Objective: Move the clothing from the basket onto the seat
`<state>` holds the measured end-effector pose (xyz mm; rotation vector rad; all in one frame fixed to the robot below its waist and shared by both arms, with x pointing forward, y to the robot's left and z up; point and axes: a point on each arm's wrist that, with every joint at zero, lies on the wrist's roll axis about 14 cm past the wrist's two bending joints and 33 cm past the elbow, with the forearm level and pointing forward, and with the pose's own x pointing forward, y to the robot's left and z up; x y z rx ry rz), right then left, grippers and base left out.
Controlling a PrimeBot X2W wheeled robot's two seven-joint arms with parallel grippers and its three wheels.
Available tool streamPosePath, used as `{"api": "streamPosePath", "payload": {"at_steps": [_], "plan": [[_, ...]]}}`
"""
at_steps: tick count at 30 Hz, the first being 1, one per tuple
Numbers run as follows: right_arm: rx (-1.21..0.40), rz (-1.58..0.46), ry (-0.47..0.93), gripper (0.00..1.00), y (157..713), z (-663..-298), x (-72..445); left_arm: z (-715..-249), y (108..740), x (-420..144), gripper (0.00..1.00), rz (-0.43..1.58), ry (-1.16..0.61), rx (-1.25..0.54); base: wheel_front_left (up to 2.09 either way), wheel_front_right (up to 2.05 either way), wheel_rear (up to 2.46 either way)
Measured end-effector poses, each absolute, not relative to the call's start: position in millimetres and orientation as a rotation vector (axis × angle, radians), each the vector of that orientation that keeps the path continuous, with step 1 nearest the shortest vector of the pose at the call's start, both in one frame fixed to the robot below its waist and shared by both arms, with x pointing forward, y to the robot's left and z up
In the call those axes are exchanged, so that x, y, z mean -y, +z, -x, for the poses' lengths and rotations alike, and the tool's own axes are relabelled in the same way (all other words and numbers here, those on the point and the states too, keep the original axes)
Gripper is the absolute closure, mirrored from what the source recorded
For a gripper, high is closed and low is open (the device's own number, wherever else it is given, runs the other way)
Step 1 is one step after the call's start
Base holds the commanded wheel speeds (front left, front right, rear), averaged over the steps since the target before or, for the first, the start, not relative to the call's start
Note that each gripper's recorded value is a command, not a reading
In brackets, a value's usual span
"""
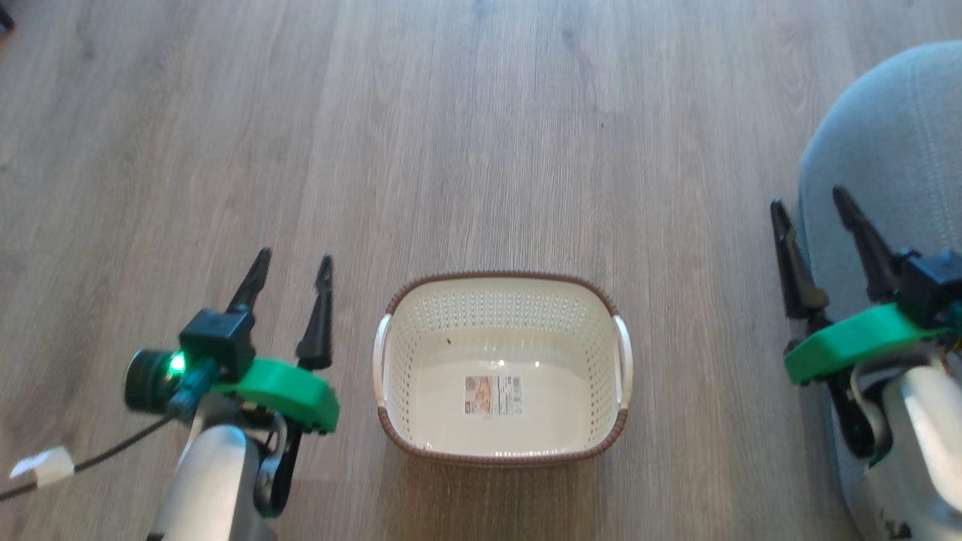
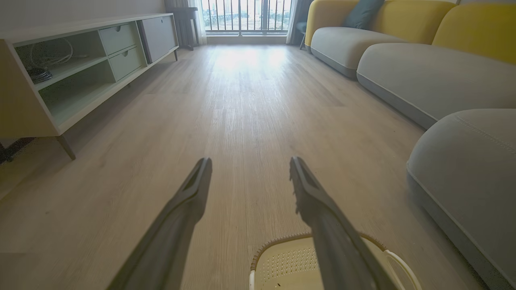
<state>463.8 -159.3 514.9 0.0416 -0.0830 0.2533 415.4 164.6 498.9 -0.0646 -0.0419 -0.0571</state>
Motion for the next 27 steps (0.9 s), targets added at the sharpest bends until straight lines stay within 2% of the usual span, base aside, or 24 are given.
{"api": "streamPosePath", "payload": {"at_steps": [7,16,27], "plan": [[0.047,-0.083,0.241,0.00,505,-437,153,-392,496,-188,0.00,0.046,0.016,0.033,0.00,0.00,0.00],[-0.031,-0.144,0.166,0.00,478,-388,162,-366,486,-193,0.00,0.036,0.026,0.006,0.00,0.00,0.00],[-0.029,-0.147,0.099,0.00,476,-372,179,-369,487,-188,0.00,0.028,0.014,0.010,0.00,0.00,0.00]]}}
